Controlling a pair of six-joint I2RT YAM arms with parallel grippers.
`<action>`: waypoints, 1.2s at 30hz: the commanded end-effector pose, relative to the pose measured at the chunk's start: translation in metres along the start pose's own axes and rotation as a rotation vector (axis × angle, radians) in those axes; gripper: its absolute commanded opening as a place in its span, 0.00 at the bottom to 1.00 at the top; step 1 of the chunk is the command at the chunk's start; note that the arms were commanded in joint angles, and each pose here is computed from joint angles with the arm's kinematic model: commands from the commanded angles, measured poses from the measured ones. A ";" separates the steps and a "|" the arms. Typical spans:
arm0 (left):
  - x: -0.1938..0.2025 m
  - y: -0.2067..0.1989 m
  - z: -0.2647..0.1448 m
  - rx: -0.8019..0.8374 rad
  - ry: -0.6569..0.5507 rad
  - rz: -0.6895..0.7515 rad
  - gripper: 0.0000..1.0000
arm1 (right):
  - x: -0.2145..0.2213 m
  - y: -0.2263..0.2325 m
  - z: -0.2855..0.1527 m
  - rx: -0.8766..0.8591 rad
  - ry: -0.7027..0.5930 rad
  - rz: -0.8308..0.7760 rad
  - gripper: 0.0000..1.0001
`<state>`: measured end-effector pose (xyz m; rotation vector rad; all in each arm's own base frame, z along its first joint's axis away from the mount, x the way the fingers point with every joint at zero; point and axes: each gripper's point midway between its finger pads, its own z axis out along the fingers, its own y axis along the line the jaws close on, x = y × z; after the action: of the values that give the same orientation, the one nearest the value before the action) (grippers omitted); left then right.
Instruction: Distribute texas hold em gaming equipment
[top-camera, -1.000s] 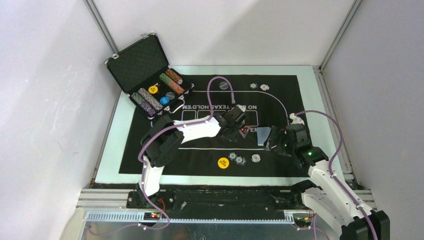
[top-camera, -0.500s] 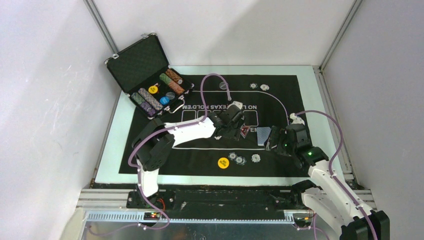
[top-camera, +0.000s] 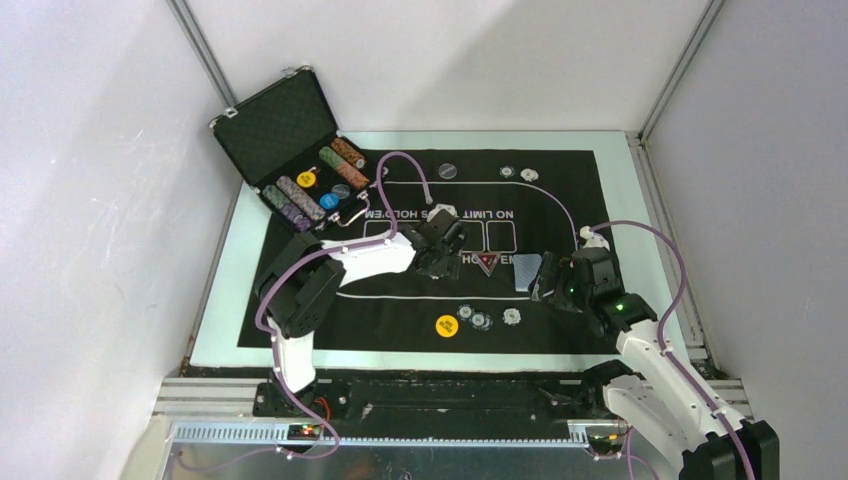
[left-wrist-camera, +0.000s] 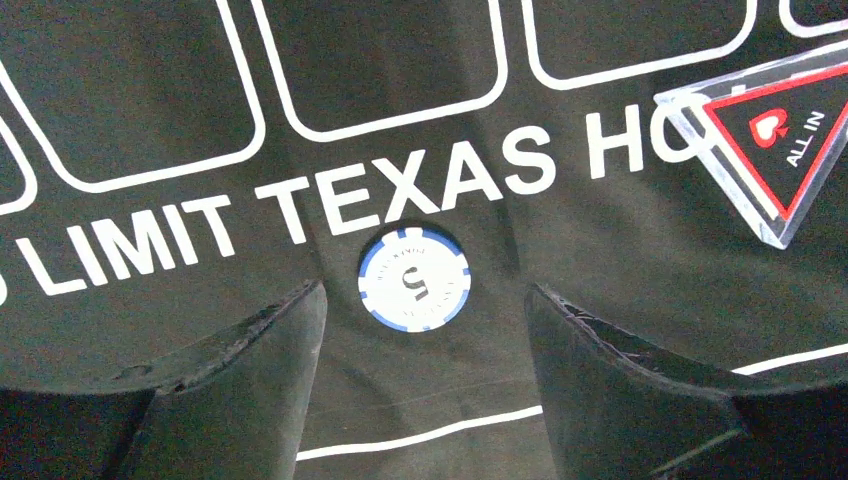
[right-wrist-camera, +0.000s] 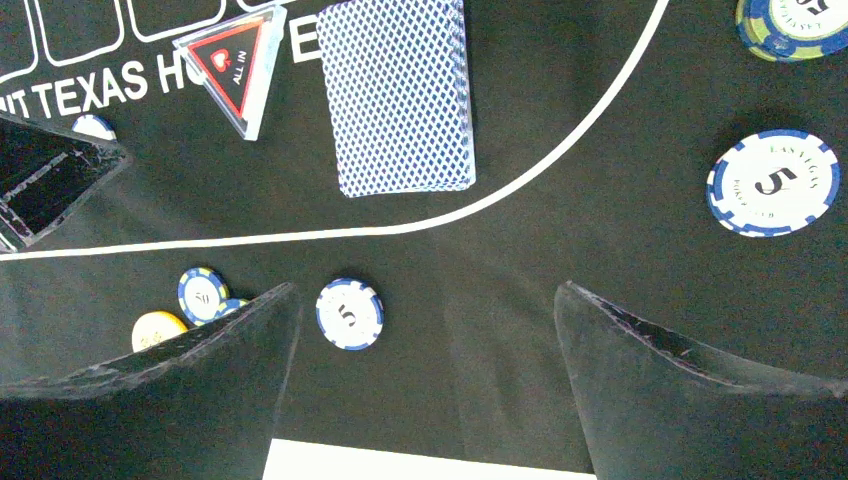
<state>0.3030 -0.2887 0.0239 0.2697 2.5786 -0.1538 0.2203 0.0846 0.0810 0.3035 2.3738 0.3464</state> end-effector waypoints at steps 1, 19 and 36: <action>-0.005 -0.003 0.005 -0.003 -0.019 -0.062 0.78 | -0.005 -0.001 0.002 0.008 -0.028 0.003 1.00; 0.038 -0.013 0.028 0.009 0.095 -0.063 0.55 | -0.005 -0.002 0.002 0.011 -0.031 0.007 1.00; 0.009 -0.021 0.003 0.032 0.013 -0.077 0.38 | -0.006 -0.003 0.001 0.009 -0.041 0.011 1.00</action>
<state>0.3079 -0.2960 0.0163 0.1917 2.5569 -0.1441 0.2177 0.0829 0.0756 0.3078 2.3848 0.3373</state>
